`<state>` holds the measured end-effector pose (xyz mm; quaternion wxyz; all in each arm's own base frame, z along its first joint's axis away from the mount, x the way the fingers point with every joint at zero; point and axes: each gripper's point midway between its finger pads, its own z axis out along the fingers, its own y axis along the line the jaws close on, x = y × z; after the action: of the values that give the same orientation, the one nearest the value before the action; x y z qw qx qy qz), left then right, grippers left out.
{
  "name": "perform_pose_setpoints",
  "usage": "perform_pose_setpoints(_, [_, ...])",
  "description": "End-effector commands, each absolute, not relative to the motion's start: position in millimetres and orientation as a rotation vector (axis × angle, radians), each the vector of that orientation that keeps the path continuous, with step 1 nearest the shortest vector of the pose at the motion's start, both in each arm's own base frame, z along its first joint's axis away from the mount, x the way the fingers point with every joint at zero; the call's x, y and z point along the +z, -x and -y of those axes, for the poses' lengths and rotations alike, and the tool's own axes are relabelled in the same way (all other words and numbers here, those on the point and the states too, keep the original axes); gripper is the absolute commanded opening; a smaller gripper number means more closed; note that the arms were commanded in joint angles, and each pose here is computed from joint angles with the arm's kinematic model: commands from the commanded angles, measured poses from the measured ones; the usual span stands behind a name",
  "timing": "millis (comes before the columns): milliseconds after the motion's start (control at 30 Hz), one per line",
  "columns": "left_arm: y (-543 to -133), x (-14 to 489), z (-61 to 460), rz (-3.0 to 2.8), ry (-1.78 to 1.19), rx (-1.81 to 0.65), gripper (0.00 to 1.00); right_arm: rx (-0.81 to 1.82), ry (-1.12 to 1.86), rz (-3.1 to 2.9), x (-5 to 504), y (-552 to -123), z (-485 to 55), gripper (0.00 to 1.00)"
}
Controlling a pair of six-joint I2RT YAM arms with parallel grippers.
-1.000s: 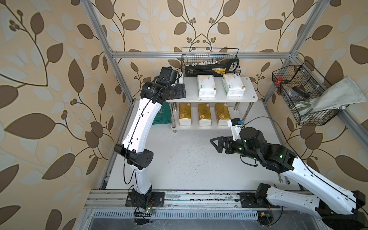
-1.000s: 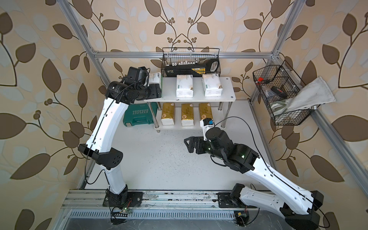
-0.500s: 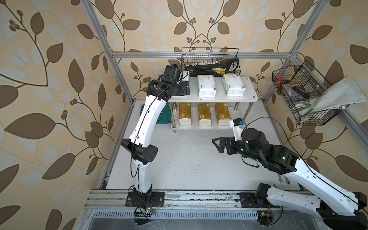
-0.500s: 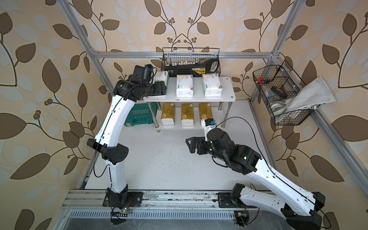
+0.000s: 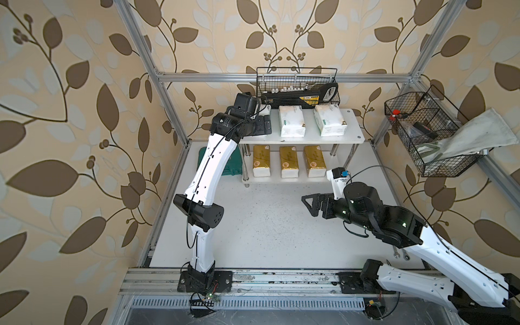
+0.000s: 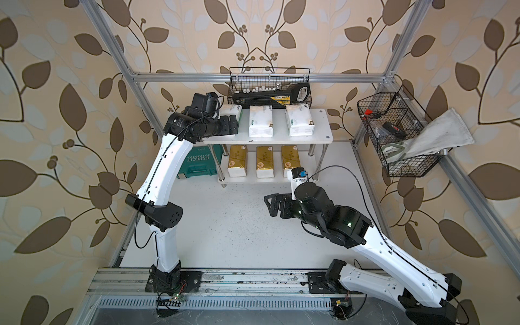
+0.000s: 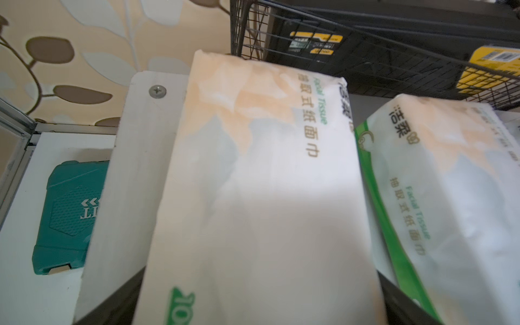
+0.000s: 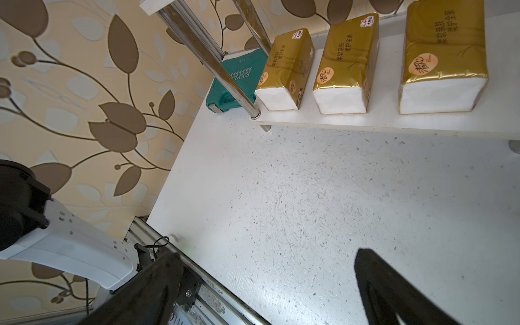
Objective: Place the tissue boxes on the shelf by color
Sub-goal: Place a box of tissues on the shelf.
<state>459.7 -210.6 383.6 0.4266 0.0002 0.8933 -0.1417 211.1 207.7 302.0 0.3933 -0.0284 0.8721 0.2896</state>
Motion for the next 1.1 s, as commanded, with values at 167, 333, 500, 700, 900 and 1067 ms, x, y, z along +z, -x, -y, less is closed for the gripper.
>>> perform_pose_setpoints(167, [-442.5,410.8,211.5,-2.185,0.057,-0.492,0.99,0.738,0.065,-2.187,312.8,-209.9,-203.8,0.99])
perform_pose_setpoints(333, [-436.3,418.3,213.7,-2.173,0.056,-0.521,0.99,0.735,0.065,-2.191,310.5,-210.3,-204.9,0.99])
perform_pose_setpoints(500, [-432.5,418.2,216.9,-2.173,0.054,-0.499,0.99,0.735,0.067,-2.195,309.3,-210.9,-206.2,0.99])
perform_pose_setpoints(700, [-431.0,416.8,211.7,-2.147,0.054,-0.309,0.99,0.725,0.068,-2.202,305.6,-211.4,-206.1,0.99])
perform_pose_setpoints(900, [-434.2,409.5,211.0,-2.134,0.067,-0.171,0.99,0.724,0.07,-2.202,304.8,-211.9,-206.7,0.99])
perform_pose_setpoints(1067, [-436.3,414.6,207.9,-2.087,0.104,-0.096,0.99,0.719,0.072,-2.206,302.9,-211.9,-206.6,0.99])
